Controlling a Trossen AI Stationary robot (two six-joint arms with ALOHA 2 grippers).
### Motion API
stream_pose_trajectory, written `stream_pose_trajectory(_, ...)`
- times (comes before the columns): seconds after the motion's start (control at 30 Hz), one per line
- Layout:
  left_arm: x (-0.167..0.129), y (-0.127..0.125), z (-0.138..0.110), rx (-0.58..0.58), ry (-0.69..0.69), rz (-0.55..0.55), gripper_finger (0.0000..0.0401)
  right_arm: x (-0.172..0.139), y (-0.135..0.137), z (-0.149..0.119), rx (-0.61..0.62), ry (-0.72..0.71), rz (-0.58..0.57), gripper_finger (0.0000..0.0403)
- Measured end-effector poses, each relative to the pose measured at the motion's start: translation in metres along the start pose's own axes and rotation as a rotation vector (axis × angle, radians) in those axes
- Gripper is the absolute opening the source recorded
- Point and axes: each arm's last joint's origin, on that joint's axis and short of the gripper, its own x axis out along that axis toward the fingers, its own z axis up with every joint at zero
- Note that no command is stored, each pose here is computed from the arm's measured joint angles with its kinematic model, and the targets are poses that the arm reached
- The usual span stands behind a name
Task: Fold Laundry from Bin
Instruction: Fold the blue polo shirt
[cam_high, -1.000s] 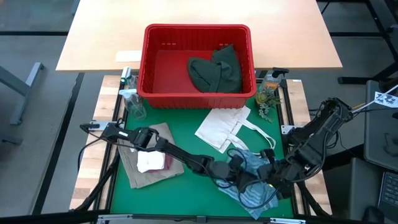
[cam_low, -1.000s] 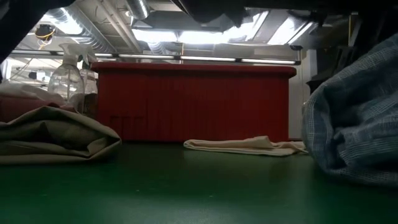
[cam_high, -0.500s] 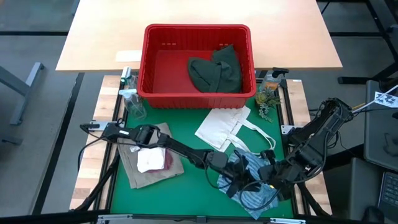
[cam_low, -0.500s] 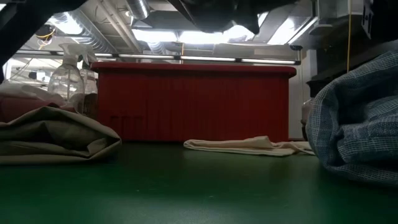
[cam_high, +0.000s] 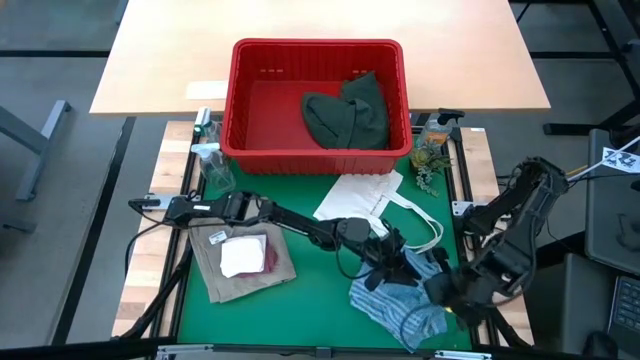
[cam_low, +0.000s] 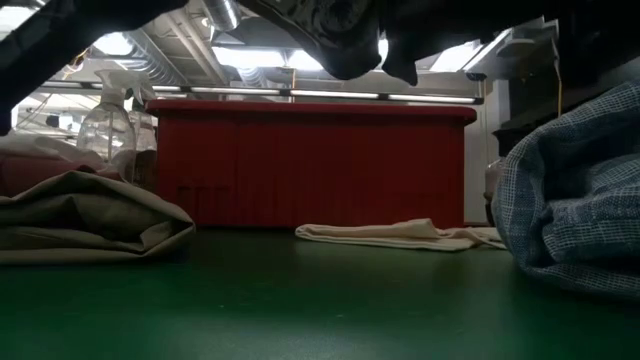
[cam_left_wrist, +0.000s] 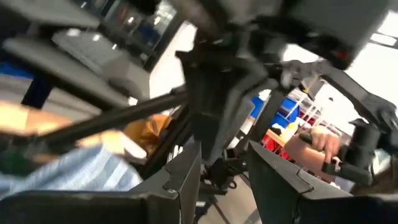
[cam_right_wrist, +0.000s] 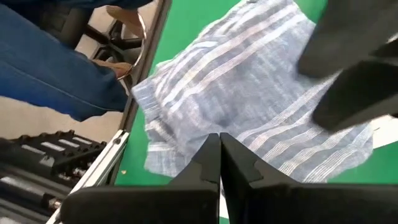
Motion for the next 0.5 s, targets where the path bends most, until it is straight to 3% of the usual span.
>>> stream_pose_trajectory(0.17,-0.006,-0.005,0.019,0.220,-0.116,-0.123,0.0125,-0.011,0.006,-0.010,0.012,-0.047,-0.012,0.0001)
stream_pose_trajectory(0.27,-0.014,-0.005,0.034,0.239,-0.174,-0.229,0.0125,-0.020,0.006,-0.015,0.039,-0.090,-0.026,0.0001)
stream_pose_trajectory(0.5,-0.062,0.013,0.079,0.261,0.001,-0.620,0.0125,-0.027,0.006,-0.018,0.123,-0.139,-0.025,0.0001)
